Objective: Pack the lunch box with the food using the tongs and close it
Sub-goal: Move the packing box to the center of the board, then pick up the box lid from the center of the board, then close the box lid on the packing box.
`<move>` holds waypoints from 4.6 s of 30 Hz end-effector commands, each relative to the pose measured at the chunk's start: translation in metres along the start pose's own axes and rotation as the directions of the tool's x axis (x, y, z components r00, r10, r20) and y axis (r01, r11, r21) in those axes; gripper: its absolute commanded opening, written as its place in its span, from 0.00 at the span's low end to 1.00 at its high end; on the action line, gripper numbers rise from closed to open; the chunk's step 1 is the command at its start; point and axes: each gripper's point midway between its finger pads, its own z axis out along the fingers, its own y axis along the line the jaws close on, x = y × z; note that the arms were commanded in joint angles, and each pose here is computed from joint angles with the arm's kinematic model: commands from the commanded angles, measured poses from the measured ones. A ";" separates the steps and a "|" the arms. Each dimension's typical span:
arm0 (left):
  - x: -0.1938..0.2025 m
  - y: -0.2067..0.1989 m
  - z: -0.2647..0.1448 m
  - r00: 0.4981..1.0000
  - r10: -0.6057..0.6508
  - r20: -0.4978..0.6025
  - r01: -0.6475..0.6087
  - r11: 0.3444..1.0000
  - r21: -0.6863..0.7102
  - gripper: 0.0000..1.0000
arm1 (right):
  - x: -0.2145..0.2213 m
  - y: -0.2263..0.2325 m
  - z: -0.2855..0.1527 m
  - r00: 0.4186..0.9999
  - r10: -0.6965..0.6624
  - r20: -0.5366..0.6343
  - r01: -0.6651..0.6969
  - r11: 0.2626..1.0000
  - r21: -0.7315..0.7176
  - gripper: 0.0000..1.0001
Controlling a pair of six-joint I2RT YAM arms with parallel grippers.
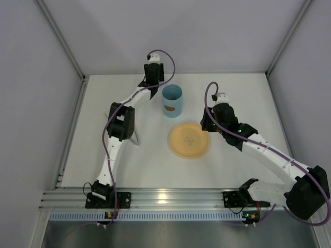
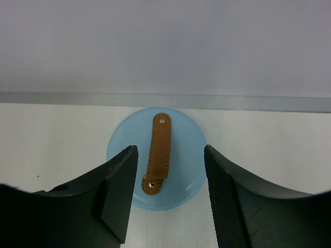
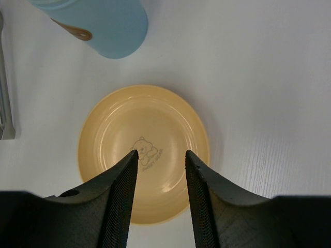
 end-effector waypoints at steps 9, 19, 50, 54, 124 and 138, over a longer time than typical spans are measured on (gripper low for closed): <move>-0.016 0.005 0.012 1.000 -0.009 0.016 0.008 0.999 0.031 0.61 | -0.022 0.007 0.005 0.998 0.021 0.056 -0.020 1.000 -0.019 0.41; 0.003 0.007 0.017 1.000 0.001 -0.023 -0.001 1.000 0.026 0.59 | -0.020 0.008 0.008 0.998 0.021 0.053 -0.020 1.000 -0.023 0.41; 0.030 0.020 0.021 0.997 0.005 -0.076 -0.008 0.999 -0.035 0.41 | -0.013 0.006 0.012 0.999 0.014 0.045 -0.013 1.000 -0.024 0.41; 0.023 0.020 0.013 0.997 -0.003 -0.076 0.001 0.999 -0.033 0.22 | -0.013 0.006 0.012 0.999 0.019 0.045 -0.017 1.000 -0.025 0.40; -0.018 -0.094 -0.222 0.928 0.152 -0.341 -0.076 0.972 0.224 0.00 | -0.006 -0.022 -0.076 0.978 0.164 0.132 -0.161 0.986 -0.031 0.39; 0.014 -0.077 -0.235 0.902 0.161 -0.401 -0.094 0.979 0.182 0.00 | -0.003 -0.025 -0.073 0.978 0.160 0.131 -0.159 0.987 -0.018 0.40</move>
